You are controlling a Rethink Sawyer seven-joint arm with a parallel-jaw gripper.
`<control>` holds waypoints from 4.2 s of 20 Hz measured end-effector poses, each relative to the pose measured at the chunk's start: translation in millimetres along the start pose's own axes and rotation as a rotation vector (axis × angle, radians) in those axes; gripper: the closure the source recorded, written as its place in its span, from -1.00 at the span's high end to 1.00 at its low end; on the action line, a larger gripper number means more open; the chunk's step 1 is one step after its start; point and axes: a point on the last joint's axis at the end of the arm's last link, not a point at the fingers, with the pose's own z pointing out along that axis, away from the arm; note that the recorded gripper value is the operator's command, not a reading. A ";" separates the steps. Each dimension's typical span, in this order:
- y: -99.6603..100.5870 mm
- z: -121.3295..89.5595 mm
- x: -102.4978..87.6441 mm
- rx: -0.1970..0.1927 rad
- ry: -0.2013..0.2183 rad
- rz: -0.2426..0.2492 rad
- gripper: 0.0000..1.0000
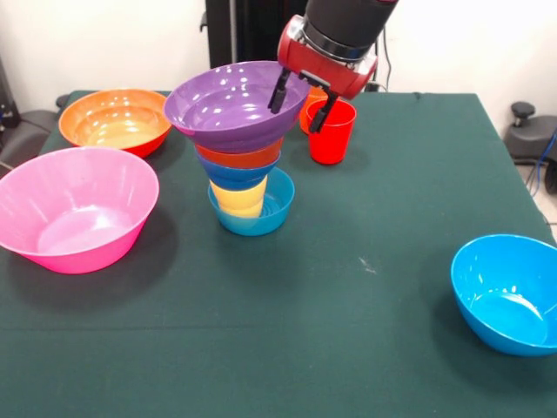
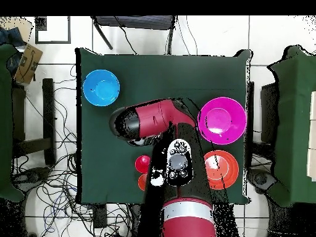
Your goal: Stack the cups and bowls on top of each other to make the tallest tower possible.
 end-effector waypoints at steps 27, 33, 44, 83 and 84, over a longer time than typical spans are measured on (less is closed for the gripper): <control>-9.4 -55.6 2.5 0.049 0.015 0.015 1.00; -0.6 -70.9 4.5 0.031 0.002 0.016 1.00; 36.0 -88.3 16.9 -0.030 -0.009 0.007 1.00; -63.4 -147.4 -90.7 -0.221 -0.098 0.221 1.00; -61.0 -147.8 -95.4 -0.224 -0.105 0.218 1.00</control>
